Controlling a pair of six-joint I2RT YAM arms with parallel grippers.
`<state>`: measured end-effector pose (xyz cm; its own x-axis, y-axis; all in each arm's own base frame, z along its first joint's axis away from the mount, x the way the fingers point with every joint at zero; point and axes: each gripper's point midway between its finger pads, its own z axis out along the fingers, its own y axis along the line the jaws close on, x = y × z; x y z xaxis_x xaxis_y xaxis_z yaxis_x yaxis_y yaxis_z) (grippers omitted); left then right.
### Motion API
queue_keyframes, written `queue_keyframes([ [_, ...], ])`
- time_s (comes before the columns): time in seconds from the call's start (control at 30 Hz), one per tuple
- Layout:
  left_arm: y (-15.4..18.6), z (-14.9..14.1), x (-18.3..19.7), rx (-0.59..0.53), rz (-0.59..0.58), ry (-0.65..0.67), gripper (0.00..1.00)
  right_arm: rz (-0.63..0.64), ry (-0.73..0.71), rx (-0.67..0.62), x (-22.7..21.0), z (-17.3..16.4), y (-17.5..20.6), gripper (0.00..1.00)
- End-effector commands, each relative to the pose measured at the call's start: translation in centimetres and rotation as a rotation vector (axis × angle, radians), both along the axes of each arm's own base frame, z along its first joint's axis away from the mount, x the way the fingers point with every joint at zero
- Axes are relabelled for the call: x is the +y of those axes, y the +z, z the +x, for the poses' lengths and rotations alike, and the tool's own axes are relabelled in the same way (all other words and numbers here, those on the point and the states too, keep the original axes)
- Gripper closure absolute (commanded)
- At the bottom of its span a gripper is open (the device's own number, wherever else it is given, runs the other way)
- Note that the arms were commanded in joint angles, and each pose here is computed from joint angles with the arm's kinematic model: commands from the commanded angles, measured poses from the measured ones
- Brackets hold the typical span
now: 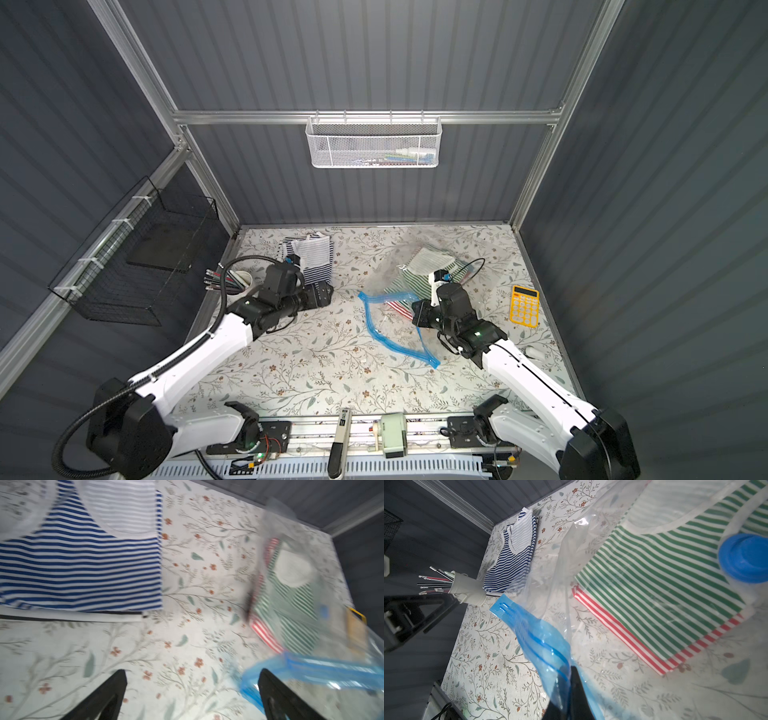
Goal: Take the tank top out of the vacuum bag
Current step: Adjust the tank top, then take out the tank top from the vacuum bag.
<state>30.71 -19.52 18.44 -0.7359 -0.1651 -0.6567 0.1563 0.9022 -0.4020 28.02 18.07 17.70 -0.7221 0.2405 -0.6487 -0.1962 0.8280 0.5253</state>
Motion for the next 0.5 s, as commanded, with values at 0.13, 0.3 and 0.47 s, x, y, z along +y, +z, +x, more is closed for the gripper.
queue_keyframes([
  [0.13, 1.6, -5.2, -8.9, 0.002, -0.334, -0.026, 0.02, -0.017, 0.018, -0.034, 0.3, 0.6, 2.2, 1.0],
  [0.3, 0.6, -8.1, -14.4, 0.046, -0.423, -0.044, 0.17, -0.014, 0.038, -0.043, 0.7, 0.5, 2.5, 1.0],
  [0.47, -1.2, -7.9, -17.8, 0.047, -0.737, 0.031, 0.46, -0.024, 0.055, -0.043, 1.0, 0.5, 1.9, 1.0],
])
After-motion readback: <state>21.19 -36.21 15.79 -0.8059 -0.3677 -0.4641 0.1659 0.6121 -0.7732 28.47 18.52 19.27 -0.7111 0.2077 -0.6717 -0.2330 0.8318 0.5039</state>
